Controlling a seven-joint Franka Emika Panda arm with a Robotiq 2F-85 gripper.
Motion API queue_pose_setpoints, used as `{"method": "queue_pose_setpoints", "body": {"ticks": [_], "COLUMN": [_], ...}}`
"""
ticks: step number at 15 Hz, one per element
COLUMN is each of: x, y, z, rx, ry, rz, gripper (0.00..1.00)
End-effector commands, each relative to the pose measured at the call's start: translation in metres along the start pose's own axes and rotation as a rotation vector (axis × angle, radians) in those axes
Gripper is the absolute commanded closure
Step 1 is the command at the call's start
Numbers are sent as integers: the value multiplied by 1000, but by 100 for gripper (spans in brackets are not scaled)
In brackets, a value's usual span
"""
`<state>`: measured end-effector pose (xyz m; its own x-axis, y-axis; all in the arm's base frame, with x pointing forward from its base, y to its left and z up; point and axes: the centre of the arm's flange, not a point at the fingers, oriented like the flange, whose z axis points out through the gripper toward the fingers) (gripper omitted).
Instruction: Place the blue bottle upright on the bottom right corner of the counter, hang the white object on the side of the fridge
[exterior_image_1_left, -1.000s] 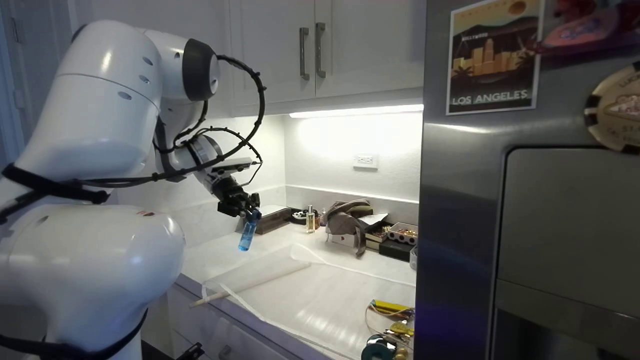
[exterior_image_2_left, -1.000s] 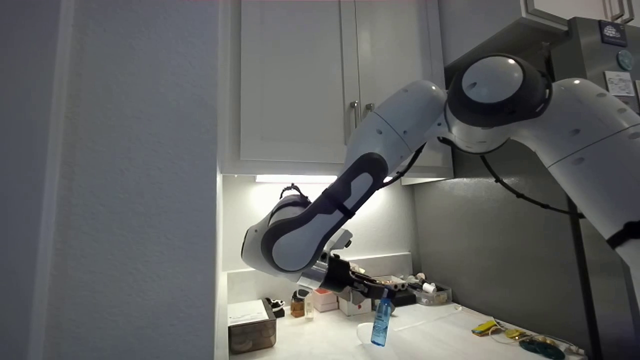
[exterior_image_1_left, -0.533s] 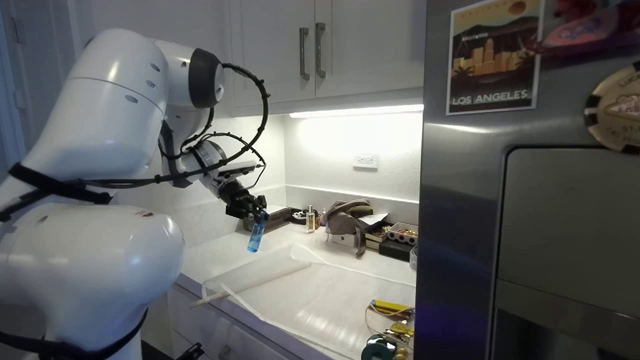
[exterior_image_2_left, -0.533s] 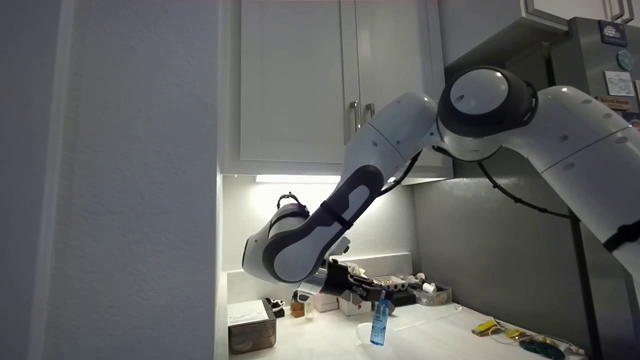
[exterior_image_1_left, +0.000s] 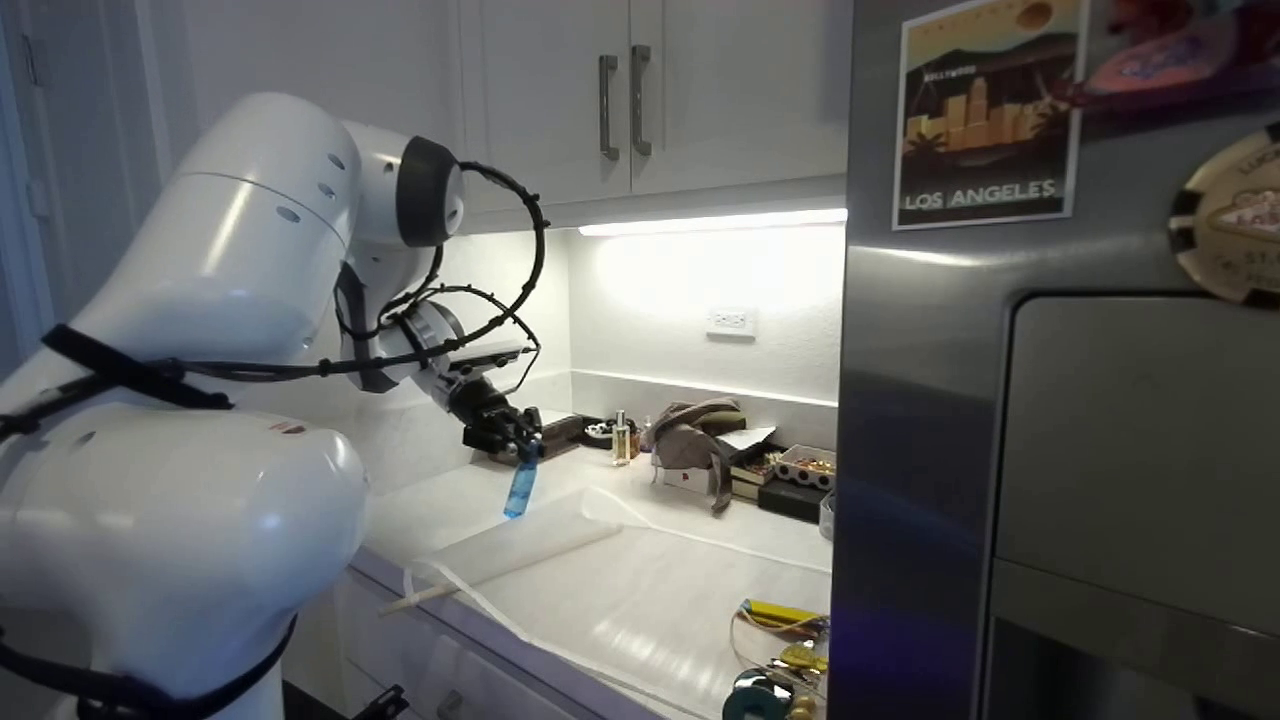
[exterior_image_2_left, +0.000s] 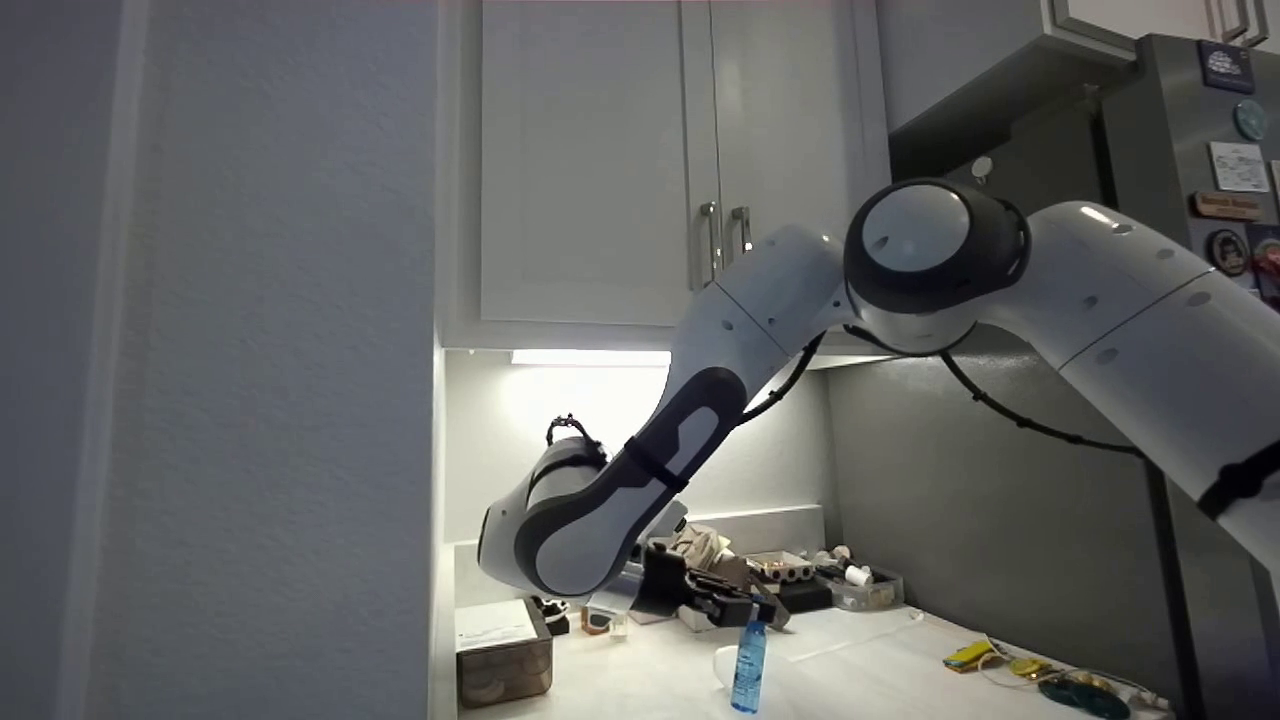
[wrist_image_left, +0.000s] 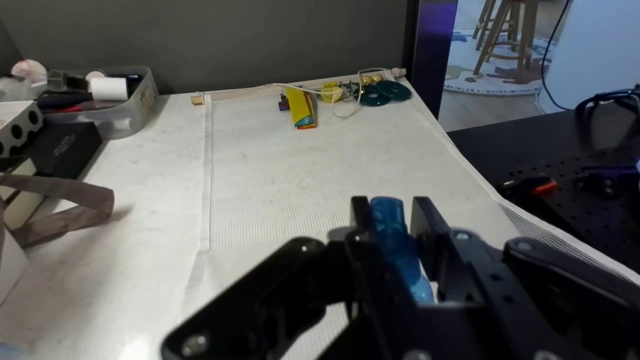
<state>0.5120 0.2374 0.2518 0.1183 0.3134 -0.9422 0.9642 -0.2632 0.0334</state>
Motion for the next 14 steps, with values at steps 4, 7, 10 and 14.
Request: {"method": "queue_pose_setpoints", "body": {"ticks": [4, 7, 10, 14], "x": [14, 20, 25, 28], "y": [19, 22, 24, 25], "z": [-9, -8, -6, -5], "rx": [15, 21, 25, 28], "ry": [-10, -8, -9, -9], "rz": [-7, -8, -7, -7], "gripper": [94, 94, 94, 94]}}
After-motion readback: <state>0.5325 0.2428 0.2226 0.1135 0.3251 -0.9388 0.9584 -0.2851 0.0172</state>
